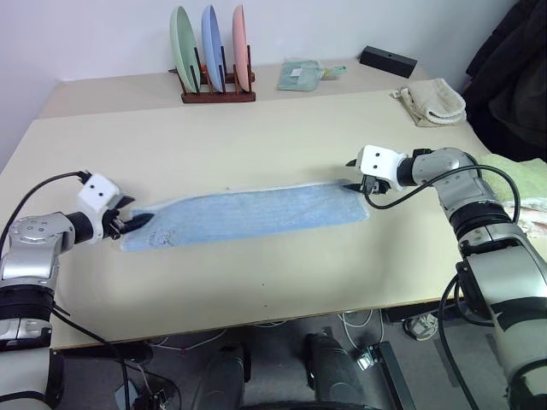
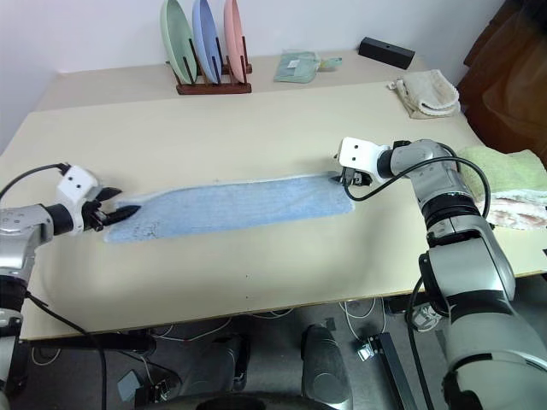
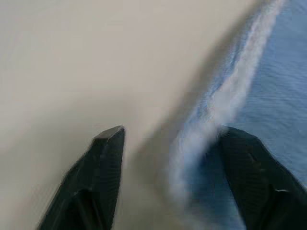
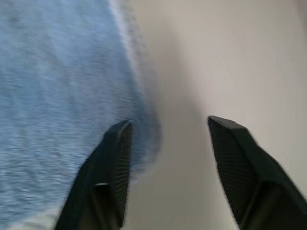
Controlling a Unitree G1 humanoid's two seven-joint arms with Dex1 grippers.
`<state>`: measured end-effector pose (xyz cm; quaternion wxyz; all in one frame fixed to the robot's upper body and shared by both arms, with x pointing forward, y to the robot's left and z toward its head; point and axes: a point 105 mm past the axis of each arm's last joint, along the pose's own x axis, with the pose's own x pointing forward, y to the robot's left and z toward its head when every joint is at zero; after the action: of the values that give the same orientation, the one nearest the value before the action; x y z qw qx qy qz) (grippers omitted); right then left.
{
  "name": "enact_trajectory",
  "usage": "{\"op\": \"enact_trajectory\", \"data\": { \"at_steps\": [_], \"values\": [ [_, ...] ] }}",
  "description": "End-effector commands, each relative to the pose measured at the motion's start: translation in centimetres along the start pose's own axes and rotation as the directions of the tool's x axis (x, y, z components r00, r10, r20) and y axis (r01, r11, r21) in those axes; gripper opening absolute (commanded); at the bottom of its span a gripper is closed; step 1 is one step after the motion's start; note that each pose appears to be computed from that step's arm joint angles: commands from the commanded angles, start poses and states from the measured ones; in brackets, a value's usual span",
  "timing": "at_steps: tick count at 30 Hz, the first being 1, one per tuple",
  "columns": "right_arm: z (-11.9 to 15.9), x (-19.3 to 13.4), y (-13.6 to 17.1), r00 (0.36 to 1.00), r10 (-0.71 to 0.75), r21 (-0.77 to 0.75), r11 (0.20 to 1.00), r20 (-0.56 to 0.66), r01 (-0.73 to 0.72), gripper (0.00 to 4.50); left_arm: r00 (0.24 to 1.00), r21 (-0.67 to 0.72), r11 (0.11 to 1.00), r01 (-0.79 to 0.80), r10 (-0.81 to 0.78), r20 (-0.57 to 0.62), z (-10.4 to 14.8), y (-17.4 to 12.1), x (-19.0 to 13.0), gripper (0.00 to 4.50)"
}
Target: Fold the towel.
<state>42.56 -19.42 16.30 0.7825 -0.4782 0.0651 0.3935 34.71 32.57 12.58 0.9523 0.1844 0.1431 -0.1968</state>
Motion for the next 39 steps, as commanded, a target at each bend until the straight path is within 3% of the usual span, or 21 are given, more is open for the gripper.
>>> {"op": "enact_trajectory", "data": {
  "at_steps": [1, 3, 5, 9, 10, 12, 17, 20, 23, 30, 38, 39],
  "values": [
    [-0.1, -2.0, -1.9, 0.992, -0.128, -0.027, 0.991, 0.015, 0.128, 2.46, 0.992, -0.067, 0.993, -0.095, 0.101, 0.077, 0.7, 1.1, -1.6, 2.89],
    [-0.3, -3.0, -2.3, 0.985, -0.170, 0.006, 0.985, 0.027, 0.170, 2.46, 0.988, -0.091, 0.990, -0.112, 0.121, 0.092, 0.6, 1.0, -2.4, 2.89],
    [-0.5, -4.8, -2.3, 0.977, -0.207, 0.132, 0.971, 0.055, 0.199, 2.46, 0.981, -0.119, 0.982, -0.144, 0.158, 0.115, 0.8, 0.9, -3.5, 2.89],
    [0.7, -7.5, 0.7, 0.966, -0.215, 0.412, 0.901, 0.143, 0.140, 4.26, 0.962, -0.129, 0.978, -0.163, 0.186, 0.201, 2.7, 0.1, -5.1, 2.95],
    [1.0, -8.0, 1.9, 0.961, -0.224, 0.498, 0.859, 0.160, 0.118, 4.42, 0.957, -0.136, 0.979, -0.154, 0.182, 0.226, 3.4, -0.4, -5.4, 2.95],
    [1.6, -8.7, 3.7, 0.960, -0.224, 0.602, 0.795, 0.165, 0.082, 4.42, 0.954, -0.140, 0.981, -0.133, 0.164, 0.250, 4.2, -1.5, -5.7, 2.95],
    [3.3, -8.9, 9.6, 0.950, -0.234, 0.869, 0.490, 0.208, -0.069, 4.42, 0.929, 0.045, 0.976, 0.212, -0.215, 0.302, 7.1, -12.8, -3.5, 2.95],
    [3.6, -8.3, 12.3, 0.961, -0.225, 0.931, 0.358, 0.159, -0.070, 4.42, 0.877, 0.052, 0.936, 0.348, -0.345, 0.335, 7.8, -17.3, -2.9, 2.95],
    [3.1, -7.1, 13.2, 0.961, -0.268, 0.988, 0.150, 0.075, -0.036, 4.42, 0.846, 0.168, 0.898, 0.406, -0.439, 0.303, 7.6, -20.4, -2.3, 2.95],
    [1.1, -4.9, 13.2, 0.951, -0.290, 0.984, -0.169, -0.106, 0.058, 4.42, 0.774, 0.177, 0.852, 0.492, -0.522, 0.360, 9.0, -22.7, -2.4, 2.95],
    [-1.2, -3.2, 10.7, 0.904, -0.342, 0.883, -0.464, -0.255, 0.074, 4.42, 0.789, 0.173, 0.865, 0.471, -0.501, 0.356, 8.8, -22.5, -2.2, 2.95],
    [-1.2, -3.0, 10.6, 0.904, -0.341, 0.878, -0.473, -0.256, 0.071, 4.19, 0.791, 0.173, 0.867, 0.468, -0.498, 0.356, 8.7, -22.5, -2.2, 2.95]
  ]
}}
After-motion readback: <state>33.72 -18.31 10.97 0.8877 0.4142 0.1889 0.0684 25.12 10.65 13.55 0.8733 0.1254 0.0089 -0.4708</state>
